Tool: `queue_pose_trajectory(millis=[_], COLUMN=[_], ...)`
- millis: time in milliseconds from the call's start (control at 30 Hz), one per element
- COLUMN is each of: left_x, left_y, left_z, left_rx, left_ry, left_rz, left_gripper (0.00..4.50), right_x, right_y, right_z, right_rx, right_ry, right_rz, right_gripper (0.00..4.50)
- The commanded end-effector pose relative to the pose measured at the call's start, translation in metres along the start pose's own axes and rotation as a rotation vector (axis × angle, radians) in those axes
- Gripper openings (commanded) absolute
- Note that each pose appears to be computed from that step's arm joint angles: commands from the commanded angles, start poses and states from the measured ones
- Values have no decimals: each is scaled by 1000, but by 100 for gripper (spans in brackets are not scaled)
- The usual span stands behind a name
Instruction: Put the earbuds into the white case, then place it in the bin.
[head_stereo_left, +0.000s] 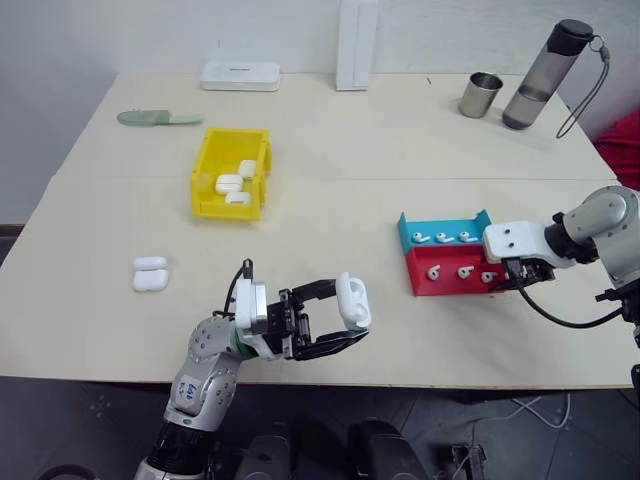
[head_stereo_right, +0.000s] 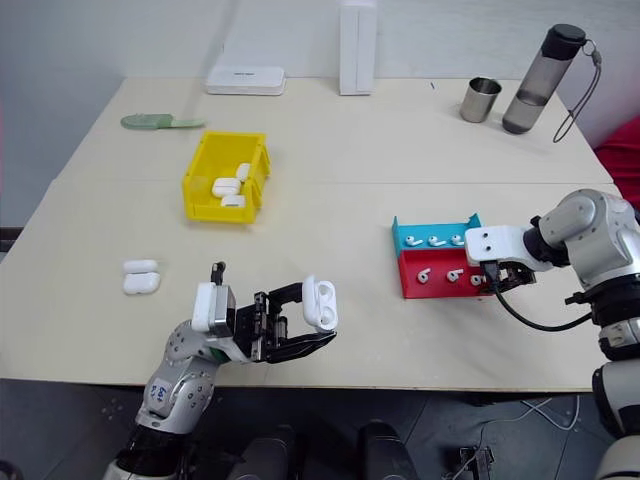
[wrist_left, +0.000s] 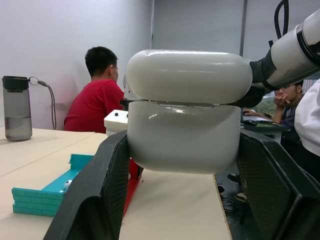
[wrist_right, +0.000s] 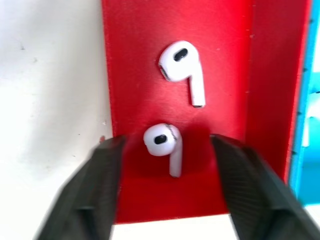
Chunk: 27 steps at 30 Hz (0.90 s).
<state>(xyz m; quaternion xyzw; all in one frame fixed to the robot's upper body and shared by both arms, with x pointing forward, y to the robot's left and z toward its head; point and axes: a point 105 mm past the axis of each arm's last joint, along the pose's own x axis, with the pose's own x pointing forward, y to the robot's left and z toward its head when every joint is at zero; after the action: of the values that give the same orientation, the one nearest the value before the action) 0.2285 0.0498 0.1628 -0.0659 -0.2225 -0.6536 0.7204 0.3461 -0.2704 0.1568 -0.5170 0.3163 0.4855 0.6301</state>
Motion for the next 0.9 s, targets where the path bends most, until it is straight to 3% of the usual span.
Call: queue_pose_trajectory(millis=[33, 100, 467, 700, 900], left_x=[3, 2, 3, 5, 2], left_y=[-3, -2, -1, 0, 10], left_z=[5, 5, 8, 22, 28], left_rx=[29, 30, 24, -12, -46], left_ry=[-12, -11, -25, -79, -87], left_rz=[-10, -9, -15, -60, -88], left_gripper=[276, 276, 276, 276, 276], right_x=[-4, -4, -11, -57, -79], right_y=[-2, -2, -2, 15, 42], right_z=[-1, -1, 7, 37, 97], right_rx=[-14, -18, -9, -41, -11], right_ry=[13, 20, -45, -338, -795], right_rz=[2, 1, 7, -61, -108], right_gripper=[155, 96, 96, 96, 96])
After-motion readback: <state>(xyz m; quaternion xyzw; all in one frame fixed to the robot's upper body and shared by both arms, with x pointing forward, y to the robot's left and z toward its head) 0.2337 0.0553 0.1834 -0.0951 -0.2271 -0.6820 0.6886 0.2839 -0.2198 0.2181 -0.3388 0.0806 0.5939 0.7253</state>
